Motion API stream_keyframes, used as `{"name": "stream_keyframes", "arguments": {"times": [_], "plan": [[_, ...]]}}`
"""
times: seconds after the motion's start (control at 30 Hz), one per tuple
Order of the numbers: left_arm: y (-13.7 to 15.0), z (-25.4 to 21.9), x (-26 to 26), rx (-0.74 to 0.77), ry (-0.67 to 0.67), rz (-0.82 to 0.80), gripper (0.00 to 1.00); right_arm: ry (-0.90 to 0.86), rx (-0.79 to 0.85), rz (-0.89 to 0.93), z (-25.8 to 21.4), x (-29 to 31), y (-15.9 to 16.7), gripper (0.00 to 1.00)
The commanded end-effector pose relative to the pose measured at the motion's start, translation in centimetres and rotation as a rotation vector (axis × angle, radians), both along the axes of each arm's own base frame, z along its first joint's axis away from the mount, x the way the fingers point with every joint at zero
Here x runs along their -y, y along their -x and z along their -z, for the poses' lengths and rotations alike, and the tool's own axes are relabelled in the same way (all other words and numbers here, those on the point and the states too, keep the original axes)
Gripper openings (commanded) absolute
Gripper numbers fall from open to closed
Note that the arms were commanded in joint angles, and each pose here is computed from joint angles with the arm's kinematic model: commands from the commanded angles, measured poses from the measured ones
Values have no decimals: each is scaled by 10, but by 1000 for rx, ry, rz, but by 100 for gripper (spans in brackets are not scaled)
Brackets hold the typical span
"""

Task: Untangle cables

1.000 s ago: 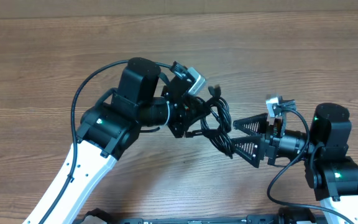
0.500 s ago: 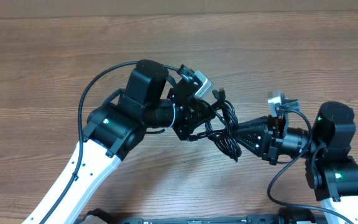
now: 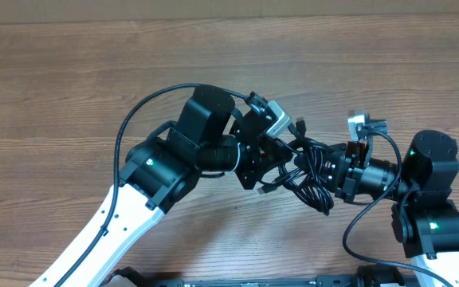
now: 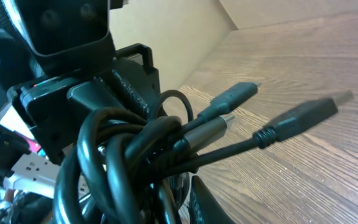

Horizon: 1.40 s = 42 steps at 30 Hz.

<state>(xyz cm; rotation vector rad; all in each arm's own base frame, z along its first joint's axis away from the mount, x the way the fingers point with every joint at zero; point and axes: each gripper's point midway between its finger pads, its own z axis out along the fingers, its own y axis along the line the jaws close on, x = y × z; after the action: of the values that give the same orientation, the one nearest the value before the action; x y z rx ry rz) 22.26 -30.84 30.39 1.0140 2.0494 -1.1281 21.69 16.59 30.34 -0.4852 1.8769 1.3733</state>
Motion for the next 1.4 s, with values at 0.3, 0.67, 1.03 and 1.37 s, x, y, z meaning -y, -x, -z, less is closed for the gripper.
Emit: {"name": "stream_keyframes", "arguments": {"times": [0.3,0.67,1.03,1.37], "plan": [[16,-17,8,6,55,78,4,170,-187,392,45,41,-41,15],[16,-18,9,7,59,81,4,278,-256,558,70,68,-49,15],[15,-22,10,25,74,82,4,374,-306,689,89,92,-51,15],[6,-26,3,30,86,57,4,417,-362,772,100,107,-49,12]]}}
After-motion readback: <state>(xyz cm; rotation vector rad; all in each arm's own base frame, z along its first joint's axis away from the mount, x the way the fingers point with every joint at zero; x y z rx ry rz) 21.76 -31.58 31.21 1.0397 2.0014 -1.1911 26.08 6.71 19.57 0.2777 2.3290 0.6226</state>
